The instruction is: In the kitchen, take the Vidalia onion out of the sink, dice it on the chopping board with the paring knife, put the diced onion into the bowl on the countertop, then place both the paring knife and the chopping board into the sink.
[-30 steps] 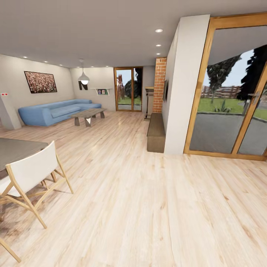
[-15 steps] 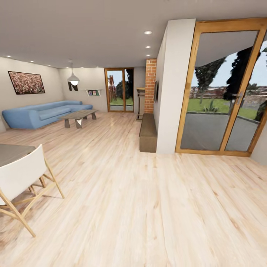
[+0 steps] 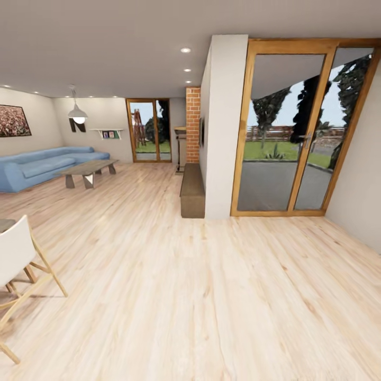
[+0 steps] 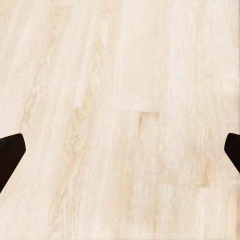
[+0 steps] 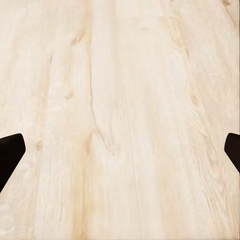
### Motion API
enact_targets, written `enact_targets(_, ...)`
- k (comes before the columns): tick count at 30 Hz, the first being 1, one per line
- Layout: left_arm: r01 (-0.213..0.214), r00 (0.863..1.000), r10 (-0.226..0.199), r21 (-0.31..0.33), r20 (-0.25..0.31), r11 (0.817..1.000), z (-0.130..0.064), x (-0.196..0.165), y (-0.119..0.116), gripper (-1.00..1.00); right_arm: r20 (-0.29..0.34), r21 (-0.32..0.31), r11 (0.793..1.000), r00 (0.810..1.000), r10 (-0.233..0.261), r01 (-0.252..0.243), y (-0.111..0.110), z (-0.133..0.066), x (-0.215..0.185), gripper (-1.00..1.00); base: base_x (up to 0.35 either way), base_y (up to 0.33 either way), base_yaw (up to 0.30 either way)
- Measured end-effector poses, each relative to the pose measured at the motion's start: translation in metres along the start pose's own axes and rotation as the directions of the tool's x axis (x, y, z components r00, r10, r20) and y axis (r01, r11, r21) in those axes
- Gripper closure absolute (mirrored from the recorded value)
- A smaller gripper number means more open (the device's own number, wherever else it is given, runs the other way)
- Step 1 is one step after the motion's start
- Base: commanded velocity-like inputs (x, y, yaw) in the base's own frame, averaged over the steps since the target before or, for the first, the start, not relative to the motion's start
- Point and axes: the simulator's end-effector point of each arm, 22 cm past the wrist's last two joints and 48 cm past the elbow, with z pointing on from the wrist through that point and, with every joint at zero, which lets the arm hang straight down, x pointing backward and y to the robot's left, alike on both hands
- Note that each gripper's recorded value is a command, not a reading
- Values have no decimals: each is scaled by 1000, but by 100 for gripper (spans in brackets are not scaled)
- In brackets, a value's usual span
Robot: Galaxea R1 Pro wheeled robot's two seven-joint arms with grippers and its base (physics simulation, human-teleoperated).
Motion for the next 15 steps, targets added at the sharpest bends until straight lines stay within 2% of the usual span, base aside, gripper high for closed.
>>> enact_targets(15, -1, 1000, 1, 0, -6, 1000, -1, 3, 0, -100, 2, -1, 1000, 1000, -1, 1, 0, 0, -1, -100, 0, 0, -276)
